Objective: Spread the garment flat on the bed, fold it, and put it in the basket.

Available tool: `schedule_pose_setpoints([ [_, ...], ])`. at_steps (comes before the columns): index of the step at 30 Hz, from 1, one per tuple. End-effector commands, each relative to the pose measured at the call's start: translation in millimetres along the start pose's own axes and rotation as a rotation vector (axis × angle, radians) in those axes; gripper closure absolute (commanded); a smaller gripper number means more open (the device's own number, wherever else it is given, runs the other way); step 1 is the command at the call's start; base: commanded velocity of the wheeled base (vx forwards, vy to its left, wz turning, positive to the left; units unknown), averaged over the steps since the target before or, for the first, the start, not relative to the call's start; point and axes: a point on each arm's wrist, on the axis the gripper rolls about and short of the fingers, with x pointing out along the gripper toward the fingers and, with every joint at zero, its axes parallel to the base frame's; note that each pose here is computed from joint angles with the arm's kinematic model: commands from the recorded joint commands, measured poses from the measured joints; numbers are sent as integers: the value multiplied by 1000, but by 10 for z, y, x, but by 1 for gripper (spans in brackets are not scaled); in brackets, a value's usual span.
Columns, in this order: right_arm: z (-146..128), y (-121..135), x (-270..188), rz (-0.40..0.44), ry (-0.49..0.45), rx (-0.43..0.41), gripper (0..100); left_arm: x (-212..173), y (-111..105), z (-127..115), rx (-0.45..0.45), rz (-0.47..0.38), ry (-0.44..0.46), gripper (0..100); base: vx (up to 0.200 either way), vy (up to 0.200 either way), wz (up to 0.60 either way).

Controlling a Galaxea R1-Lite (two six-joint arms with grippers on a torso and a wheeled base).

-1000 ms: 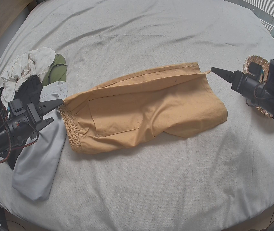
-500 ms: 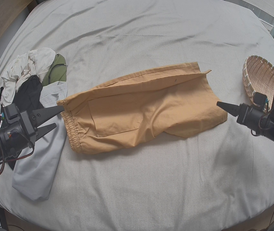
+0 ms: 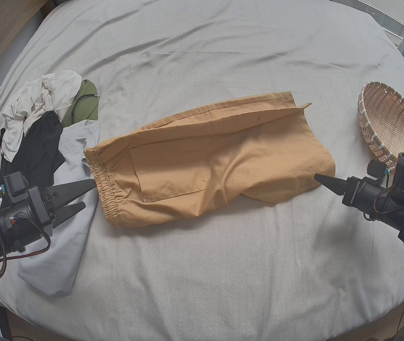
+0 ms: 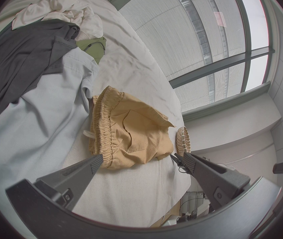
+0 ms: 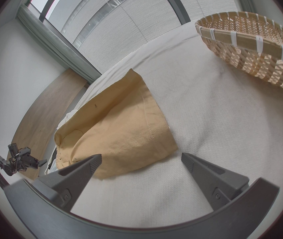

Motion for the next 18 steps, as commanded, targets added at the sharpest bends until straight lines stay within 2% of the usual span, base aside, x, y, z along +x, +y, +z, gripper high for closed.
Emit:
schedule_pose_setpoints([
  [1, -243, -101, 299, 5, 37, 47, 0, -27, 25, -50, -8, 11, 7, 0, 0, 0, 0],
  [11, -162, 11, 576, 65, -37, 98, 0, -29, 25, -53, -6, 9, 6, 0, 0, 0, 0],
  [13, -74, 78, 608, 107, -99, 105, 0, -31, 30, -64, -9, 10, 9, 0, 0, 0, 0],
  [18, -31, 110, 599, 134, -142, 119, 0, -34, 29, -62, -5, 7, 3, 0, 0, 0, 0],
])
